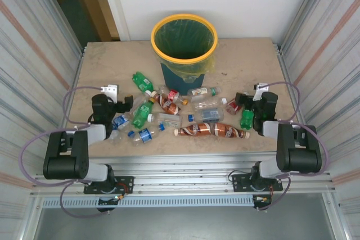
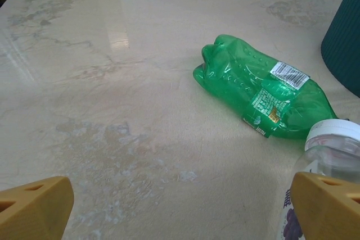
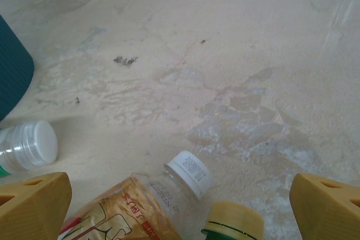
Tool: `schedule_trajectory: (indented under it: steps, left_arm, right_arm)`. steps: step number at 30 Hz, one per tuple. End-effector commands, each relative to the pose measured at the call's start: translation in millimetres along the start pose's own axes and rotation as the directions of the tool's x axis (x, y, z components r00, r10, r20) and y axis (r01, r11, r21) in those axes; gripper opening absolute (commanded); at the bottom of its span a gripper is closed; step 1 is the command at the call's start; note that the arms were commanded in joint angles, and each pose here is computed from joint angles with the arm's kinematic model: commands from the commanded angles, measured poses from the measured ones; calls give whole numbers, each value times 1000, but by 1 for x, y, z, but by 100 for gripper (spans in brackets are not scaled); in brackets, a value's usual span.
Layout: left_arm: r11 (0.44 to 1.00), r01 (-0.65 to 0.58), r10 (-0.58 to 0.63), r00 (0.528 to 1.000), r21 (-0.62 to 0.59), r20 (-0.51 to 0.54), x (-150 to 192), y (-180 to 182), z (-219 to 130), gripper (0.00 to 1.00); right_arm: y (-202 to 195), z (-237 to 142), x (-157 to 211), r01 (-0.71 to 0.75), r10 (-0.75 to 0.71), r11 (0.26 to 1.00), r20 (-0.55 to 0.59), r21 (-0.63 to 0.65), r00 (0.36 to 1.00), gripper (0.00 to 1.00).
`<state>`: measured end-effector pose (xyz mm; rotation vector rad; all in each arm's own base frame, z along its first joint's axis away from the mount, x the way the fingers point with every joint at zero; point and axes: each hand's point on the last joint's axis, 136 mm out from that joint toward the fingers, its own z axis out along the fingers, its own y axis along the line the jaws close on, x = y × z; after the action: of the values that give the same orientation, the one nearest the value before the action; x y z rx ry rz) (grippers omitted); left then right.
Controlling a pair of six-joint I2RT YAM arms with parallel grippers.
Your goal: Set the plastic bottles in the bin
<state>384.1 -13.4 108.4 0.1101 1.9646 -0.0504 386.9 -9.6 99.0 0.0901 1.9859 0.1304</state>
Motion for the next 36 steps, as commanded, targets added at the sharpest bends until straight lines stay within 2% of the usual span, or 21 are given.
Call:
schedule_trajectory:
  steps: [1, 5, 9, 14, 18, 23, 27, 36]
  left_arm:
    - [999, 17, -16, 999, -47, 30, -20, 9, -8, 99]
    - [993, 65, -59, 996, -101, 69, -41, 17, -26, 99]
    - [969, 169, -159, 985, -179, 68, -57, 29, -52, 99]
    - [892, 363, -352, 932, -270, 91, -61, 43, -93, 99]
    - [790, 499, -505, 859, -356, 84, -44, 48, -126, 99]
    - [736, 520, -579, 815, -433, -6, -17, 47, -159, 99]
    - [744, 485, -596, 793, -460, -129, 11, 37, -171, 99]
    - [744, 461, -631, 723, -483, -282, 64, 23, -163, 99]
  right_arm:
    - [-8, -7, -16, -16, 15, 999, 29, 42, 999, 98]
    - [-11, -16, -25, -26, 22, 997, 47, 70, 999, 98]
    - [-17, -28, -39, -27, 19, 993, 76, 113, 997, 98]
    - [-18, -44, -56, -64, 50, 989, 109, 136, 993, 98]
    - [-16, -58, -69, -112, 97, 985, 117, 134, 988, 98]
    - [-14, -74, -78, -168, 156, 975, 96, 145, 983, 98]
    - [-8, -86, -82, -181, 174, 973, 62, 141, 983, 98]
    - [14, -101, -85, -148, 150, 980, -3, 129, 989, 98]
